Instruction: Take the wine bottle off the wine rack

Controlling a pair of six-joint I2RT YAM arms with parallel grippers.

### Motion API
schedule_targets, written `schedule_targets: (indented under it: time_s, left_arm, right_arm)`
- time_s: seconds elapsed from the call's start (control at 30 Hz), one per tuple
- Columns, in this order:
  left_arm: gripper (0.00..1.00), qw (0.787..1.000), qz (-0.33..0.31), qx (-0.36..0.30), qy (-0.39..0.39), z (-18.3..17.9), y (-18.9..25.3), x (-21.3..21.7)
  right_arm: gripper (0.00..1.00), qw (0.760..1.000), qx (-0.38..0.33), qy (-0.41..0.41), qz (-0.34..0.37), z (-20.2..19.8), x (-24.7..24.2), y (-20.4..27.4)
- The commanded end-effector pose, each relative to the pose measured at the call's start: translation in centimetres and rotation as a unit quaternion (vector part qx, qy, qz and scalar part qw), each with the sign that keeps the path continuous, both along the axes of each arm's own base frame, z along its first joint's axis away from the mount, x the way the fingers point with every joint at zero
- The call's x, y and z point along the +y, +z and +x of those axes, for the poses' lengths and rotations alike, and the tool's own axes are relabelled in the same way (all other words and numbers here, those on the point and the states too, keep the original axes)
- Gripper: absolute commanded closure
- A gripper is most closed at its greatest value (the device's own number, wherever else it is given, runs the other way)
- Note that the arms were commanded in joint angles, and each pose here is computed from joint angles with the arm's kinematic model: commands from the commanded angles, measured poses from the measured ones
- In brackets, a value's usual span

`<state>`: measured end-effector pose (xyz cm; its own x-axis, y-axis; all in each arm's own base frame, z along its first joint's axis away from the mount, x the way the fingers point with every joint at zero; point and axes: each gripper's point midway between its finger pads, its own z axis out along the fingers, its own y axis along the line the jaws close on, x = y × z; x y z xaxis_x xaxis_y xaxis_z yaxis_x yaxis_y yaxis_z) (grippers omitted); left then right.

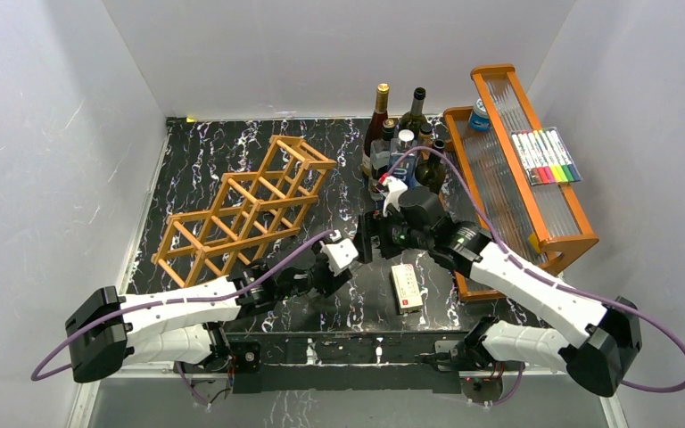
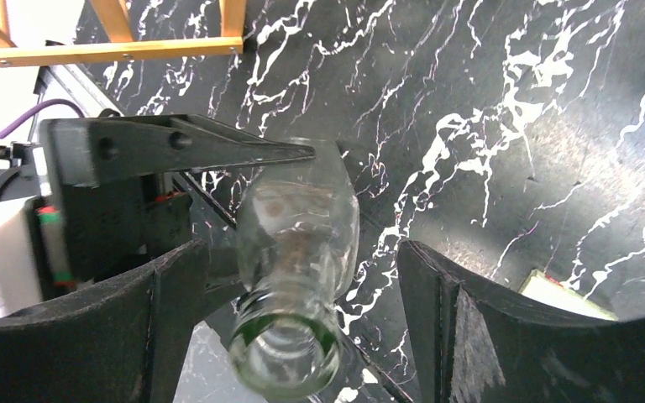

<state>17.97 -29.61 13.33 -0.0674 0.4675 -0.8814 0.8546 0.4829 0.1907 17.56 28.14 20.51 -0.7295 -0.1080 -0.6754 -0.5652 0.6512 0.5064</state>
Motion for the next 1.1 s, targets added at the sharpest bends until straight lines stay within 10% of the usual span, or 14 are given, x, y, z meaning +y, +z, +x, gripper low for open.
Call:
schedule_targets:
  time_s: [0.0,0.63,0.9,1.07]
  left_arm:
    - [0.81,0.999,-0.046,-0.015,0.020,0.9,3.0,-1.0]
    - [0.80,0.999,-0.027,0.002,0.028,1.1,2.1,-1.4]
    - [0.67,0.999,-0.034,0.006,0.034,0.9,2.4,-0.8]
    - [0.33,0.998,-0.041,0.011,0.042,0.8,2.9,-0.6]
  right_arm:
    - [0.08,0.999,0.026,-0.009,0.019,0.5,1.3,-0.5]
    - [0.26,0.998,0.054,0.009,0.031,0.7,3.3,-2.4]
    - [0.65,0.997,0.018,0.005,0.072,0.9,3.3,-0.3]
    - [0.92,0.996,0.008,0.007,0.086,0.9,3.3,0.7]
